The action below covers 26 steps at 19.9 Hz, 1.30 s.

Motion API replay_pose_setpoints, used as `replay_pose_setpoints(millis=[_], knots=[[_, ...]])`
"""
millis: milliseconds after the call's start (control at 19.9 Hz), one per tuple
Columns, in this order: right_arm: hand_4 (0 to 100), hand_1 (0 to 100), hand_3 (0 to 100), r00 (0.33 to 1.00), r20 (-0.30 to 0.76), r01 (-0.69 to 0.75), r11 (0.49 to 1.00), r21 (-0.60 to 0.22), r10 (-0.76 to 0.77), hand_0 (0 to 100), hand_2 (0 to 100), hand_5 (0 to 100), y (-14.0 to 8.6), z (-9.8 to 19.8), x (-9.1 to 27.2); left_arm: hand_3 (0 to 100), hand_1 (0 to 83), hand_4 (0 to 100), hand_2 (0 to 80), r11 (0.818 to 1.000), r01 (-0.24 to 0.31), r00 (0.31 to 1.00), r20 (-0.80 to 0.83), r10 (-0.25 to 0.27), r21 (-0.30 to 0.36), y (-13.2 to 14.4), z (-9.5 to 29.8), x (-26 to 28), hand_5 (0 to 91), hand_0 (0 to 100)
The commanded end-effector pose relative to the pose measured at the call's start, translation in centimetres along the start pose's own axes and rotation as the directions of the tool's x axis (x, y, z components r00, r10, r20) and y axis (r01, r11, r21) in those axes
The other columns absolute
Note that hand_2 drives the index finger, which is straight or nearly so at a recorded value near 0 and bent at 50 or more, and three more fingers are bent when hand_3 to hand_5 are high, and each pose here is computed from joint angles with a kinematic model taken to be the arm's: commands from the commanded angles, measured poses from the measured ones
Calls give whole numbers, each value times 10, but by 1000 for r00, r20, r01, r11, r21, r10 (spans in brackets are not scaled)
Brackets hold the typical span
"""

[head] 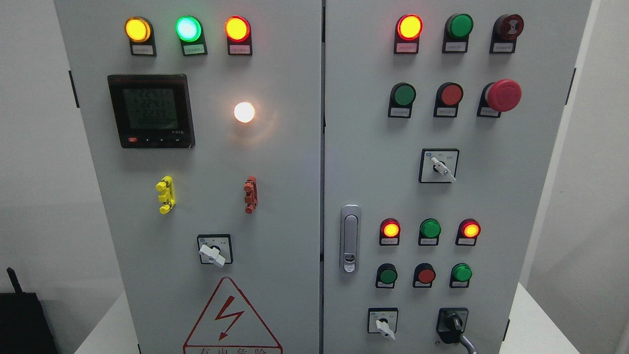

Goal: Trip black knob to open circuit
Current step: 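Twist the black rotary knob with the right hand fingers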

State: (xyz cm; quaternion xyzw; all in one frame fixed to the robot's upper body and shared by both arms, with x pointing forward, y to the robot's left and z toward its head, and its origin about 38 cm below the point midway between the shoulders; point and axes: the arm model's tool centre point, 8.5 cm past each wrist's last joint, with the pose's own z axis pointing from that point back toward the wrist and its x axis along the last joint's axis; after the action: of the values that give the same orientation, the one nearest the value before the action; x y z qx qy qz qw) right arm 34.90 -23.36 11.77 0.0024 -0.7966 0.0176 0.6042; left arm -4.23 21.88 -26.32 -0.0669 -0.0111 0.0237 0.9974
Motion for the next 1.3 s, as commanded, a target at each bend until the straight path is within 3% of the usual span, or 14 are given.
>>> replay_pose_setpoints(millis=[0,1254], knots=[[1000,0,1000,1000,0,31,999,26,-31,0,0,1000,18,0,0,0,389,0,0,1000,23,1000,-4,-23,0,0,0,0,0,120],[1000,0,1000,999,14,35,998,46,-35,0,0,1000,25,-2,3,0,389,0,0,1000,23,1000,-3,-23,0,0,0,0,0,120]])
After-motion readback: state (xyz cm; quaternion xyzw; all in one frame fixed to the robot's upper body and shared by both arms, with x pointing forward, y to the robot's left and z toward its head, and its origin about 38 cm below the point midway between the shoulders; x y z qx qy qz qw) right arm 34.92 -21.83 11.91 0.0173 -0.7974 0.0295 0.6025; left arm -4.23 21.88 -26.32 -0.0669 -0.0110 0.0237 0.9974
